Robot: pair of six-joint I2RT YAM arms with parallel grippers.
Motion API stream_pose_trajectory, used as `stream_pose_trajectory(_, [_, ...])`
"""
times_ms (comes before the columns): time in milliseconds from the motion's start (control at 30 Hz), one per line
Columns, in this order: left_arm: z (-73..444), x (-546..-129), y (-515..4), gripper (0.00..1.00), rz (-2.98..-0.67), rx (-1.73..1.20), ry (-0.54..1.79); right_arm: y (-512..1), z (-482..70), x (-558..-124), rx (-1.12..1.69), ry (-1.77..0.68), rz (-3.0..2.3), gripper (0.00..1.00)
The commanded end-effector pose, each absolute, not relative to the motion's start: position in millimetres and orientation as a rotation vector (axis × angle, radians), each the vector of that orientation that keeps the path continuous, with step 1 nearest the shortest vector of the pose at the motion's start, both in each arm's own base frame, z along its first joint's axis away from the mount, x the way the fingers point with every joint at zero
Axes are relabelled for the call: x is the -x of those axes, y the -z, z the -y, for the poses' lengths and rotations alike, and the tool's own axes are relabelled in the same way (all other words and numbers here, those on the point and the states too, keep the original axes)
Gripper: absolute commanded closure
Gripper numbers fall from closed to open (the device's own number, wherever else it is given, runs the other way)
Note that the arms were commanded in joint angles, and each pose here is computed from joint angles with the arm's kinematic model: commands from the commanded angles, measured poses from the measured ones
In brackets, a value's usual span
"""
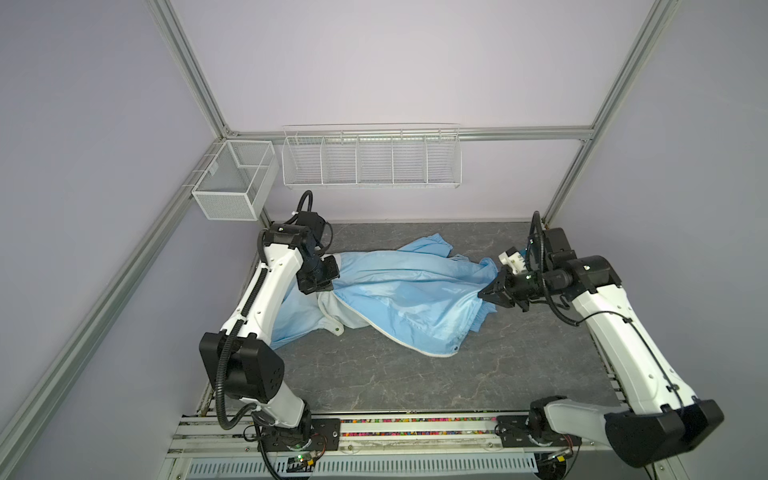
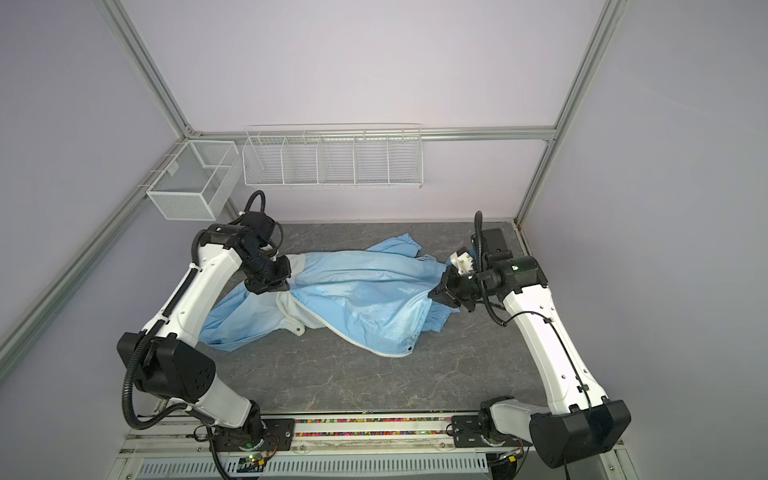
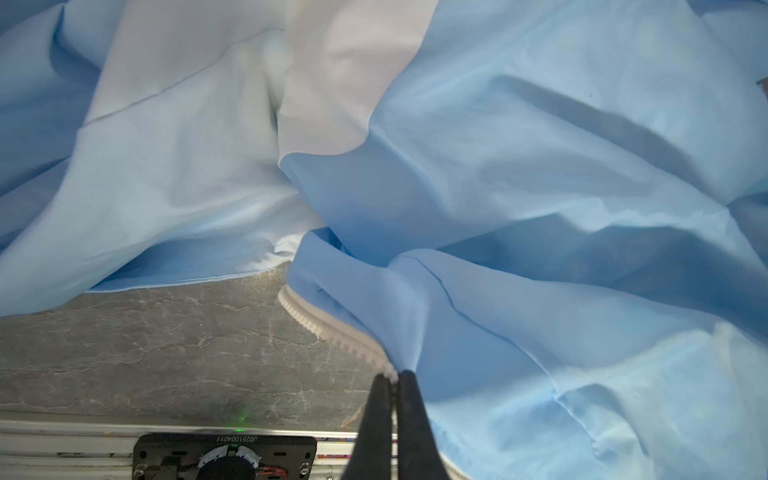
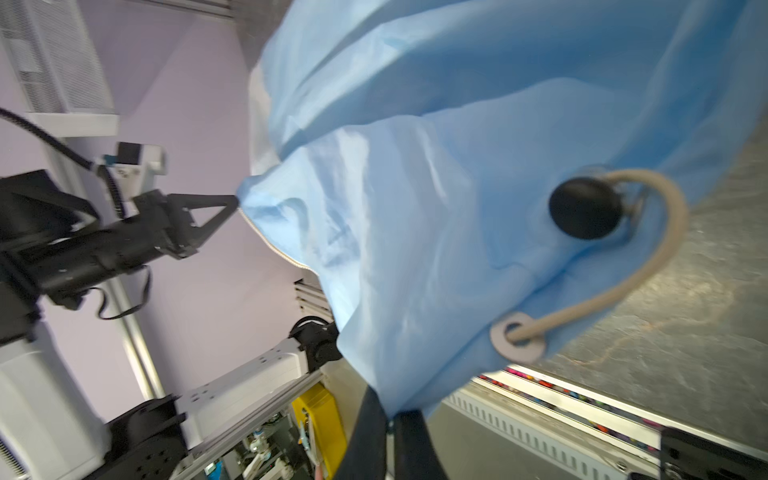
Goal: Zip up the jacket
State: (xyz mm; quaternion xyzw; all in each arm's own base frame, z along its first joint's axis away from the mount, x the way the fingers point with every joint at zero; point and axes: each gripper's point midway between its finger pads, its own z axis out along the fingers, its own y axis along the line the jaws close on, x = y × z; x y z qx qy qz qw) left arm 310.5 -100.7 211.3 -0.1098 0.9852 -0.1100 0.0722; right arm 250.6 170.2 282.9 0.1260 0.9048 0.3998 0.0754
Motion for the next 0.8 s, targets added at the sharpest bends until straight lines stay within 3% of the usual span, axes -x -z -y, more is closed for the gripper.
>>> stream_pose_trajectory(0, [120.7, -306.4, -202.7, 1.0, -3.065, 0.264, 0.406, -302.8, -198.5, -299.0, -0.379, -1.497, -2.589, 0.93])
stream_pose_trajectory(133, [149.1, -366.2, -185.5, 1.0, -3.022, 0.329, 0.55, -279.1, -199.5, -397.0, -0.687, -1.731, -2.448, 0.93])
stream_pose_trajectory(300, [178.6, -458.1, -171.1, 1.0, -2.875, 0.546, 0.803, -204.9, -177.0, -493.0, -1.116, -1.674, -2.4, 0.91])
stream_pose_trajectory(400, [172.0, -495.9, -156.4, 1.0, -2.806, 0.714, 0.837, -187.4, -164.0, -525.4, -1.162, -1.597, -2.414, 0.78])
stream_pose_trajectory(500, [161.9, -512.3, -154.6, 0.73, -2.769, 0.762, 0.796, -189.6, -154.3, -532.3, -1.075, -1.488, -2.481, 0.51])
stream_pose_trajectory(567, [156.4, -511.2, -157.0, 0.63, -2.773, 0.748, 0.753, -197.7, -147.5, -524.4, -0.987, -1.392, -2.527, 0.36])
stream_pose_trajectory(667, [147.8, -501.2, -162.5, 0.54, -2.773, 0.722, 0.699, -207.0, -133.9, -503.6, -0.851, -1.21, -2.582, 0.26])
stream_pose_trajectory(767, [138.5, -488.9, -170.3, 0.5, -2.74, 0.718, 0.677, -210.4, -119.5, -473.5, -0.664, -0.933, -2.668, 0.23])
